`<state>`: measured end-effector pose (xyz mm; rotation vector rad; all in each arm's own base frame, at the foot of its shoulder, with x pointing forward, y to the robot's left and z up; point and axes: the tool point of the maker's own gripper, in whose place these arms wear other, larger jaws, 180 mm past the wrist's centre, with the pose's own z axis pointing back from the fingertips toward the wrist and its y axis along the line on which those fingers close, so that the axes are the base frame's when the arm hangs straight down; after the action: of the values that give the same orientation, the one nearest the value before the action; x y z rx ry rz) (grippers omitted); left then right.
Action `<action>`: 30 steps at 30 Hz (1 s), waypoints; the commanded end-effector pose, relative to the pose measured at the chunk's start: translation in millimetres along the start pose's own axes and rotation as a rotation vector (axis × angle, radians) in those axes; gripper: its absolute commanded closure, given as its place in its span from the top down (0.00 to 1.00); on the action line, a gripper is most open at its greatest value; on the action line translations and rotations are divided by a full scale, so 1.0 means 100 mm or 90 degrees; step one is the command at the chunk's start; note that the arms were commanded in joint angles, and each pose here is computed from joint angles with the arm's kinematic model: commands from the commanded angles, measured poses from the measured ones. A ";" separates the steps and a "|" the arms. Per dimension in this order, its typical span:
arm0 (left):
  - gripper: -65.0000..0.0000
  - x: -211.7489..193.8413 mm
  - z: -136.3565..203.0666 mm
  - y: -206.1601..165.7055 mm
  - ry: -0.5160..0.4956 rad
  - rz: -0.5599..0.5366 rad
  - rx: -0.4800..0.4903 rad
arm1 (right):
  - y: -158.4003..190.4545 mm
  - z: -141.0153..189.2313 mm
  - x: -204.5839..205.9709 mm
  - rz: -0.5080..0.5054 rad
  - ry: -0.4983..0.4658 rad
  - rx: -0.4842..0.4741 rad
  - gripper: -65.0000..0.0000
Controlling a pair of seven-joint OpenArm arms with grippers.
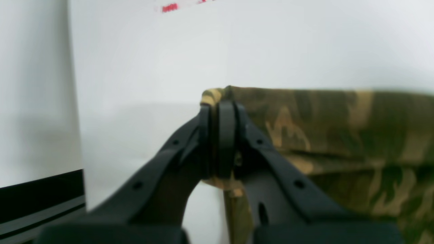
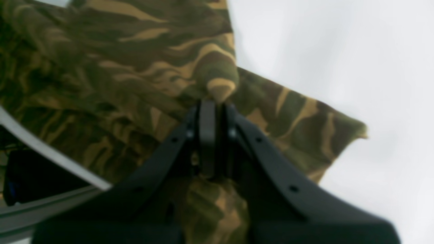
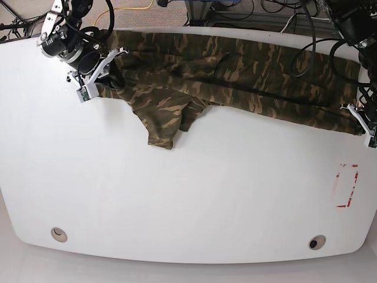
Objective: Fold the T-shirt properly
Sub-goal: 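Pull the held shirt side with the right gripper toward the robot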
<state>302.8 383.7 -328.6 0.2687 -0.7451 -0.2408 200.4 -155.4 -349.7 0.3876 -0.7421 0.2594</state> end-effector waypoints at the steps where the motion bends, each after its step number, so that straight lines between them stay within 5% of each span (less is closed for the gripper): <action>1: 0.00 0.02 0.13 0.15 -0.009 -0.017 0.031 | 0.04 0.07 0.04 0.003 -0.017 0.007 0.00; 16: 0.00 -0.64 0.28 0.04 0.081 -0.032 0.017 | 0.06 0.13 -0.24 -0.012 0.029 0.004 0.00; 22: 0.00 -0.68 0.28 0.01 0.087 -0.037 0.013 | -0.08 0.13 -0.40 0.018 0.084 -0.047 0.04; 27: 0.22 -0.68 0.28 0.01 0.089 -0.039 0.013 | -0.13 0.15 -0.45 0.024 0.102 -0.067 0.32; 30: 0.45 -0.66 0.27 -0.03 0.089 -0.046 0.007 | -0.08 0.15 -0.40 0.017 0.084 -0.050 0.59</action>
<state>227.1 392.9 -367.4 0.2915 -0.5631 -0.2643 158.9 -176.5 -381.7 0.2593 -0.5725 0.2723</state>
